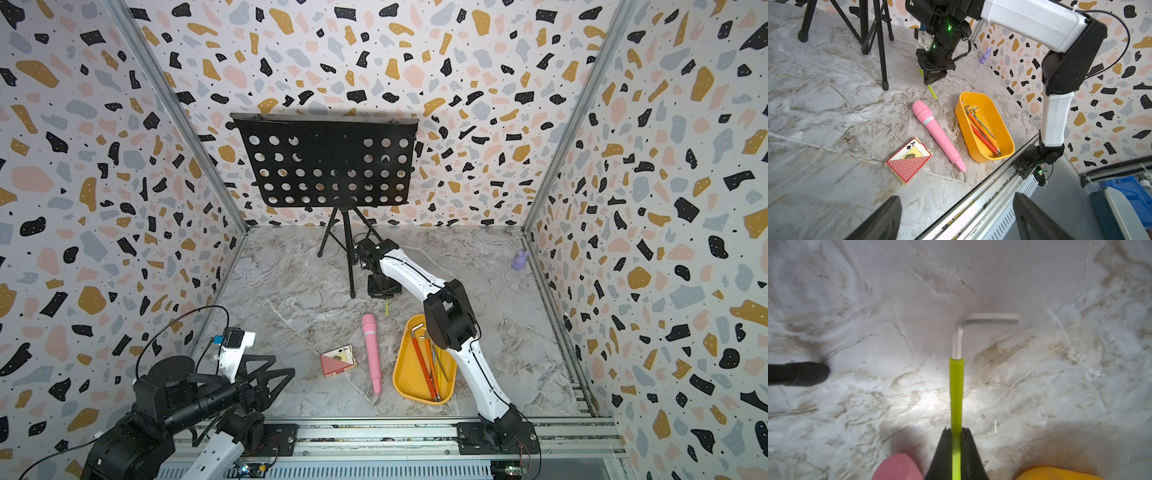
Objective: Put the hex key on the desktop into the storage box
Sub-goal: Pick up the Allen key from the center of the board, then place the Allen key in the storage box.
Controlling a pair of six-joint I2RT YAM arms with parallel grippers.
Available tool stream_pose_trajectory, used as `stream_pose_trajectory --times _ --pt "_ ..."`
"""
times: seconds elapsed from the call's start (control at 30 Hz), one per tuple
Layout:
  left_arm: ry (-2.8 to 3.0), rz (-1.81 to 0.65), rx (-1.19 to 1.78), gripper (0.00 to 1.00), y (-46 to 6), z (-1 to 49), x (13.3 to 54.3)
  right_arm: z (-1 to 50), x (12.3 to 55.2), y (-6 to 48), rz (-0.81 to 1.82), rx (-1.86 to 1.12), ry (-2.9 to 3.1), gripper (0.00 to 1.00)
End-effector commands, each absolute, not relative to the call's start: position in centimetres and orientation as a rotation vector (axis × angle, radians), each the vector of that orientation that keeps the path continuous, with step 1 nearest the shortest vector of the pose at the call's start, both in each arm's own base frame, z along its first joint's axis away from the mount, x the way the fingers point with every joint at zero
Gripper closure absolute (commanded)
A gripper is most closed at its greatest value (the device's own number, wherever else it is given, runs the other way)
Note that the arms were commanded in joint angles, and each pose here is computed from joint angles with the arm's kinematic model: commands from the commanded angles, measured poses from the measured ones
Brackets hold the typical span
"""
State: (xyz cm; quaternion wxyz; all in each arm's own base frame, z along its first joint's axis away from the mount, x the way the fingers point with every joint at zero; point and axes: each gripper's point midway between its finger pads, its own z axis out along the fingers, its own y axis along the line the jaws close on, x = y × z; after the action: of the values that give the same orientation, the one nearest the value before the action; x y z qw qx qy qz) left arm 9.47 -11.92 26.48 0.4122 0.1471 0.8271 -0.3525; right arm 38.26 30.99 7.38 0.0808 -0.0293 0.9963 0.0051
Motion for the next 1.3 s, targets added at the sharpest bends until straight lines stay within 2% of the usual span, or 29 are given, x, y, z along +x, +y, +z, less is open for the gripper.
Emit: stream_pose_trajectory --times 0.0,0.37,0.6,0.8,0.97,1.27 --pt "2.041 -0.888 0.372 0.12 -12.0 27.5 9.8 11.0 37.4 30.2 0.046 -0.100 2.949 1.00" --pt "2.042 -0.888 0.371 0.12 -12.0 27.5 9.8 15.2 34.6 28.5 0.130 -0.120 2.920 1.00" --pt "2.041 -0.889 0.373 0.12 -12.0 27.5 9.8 16.4 31.0 26.1 0.184 -0.121 2.921 1.00" --pt "2.038 -0.892 0.376 0.12 -12.0 27.5 9.7 15.1 26.3 22.2 0.178 -0.130 2.943 1.00" --pt "2.039 -0.894 0.381 0.12 -12.1 27.5 9.7 12.1 22.3 19.4 0.168 -0.117 3.000 1.00" --pt "2.036 -0.894 0.379 0.12 -12.1 27.6 9.7 8.3 19.4 16.8 0.096 -0.115 3.068 1.00"
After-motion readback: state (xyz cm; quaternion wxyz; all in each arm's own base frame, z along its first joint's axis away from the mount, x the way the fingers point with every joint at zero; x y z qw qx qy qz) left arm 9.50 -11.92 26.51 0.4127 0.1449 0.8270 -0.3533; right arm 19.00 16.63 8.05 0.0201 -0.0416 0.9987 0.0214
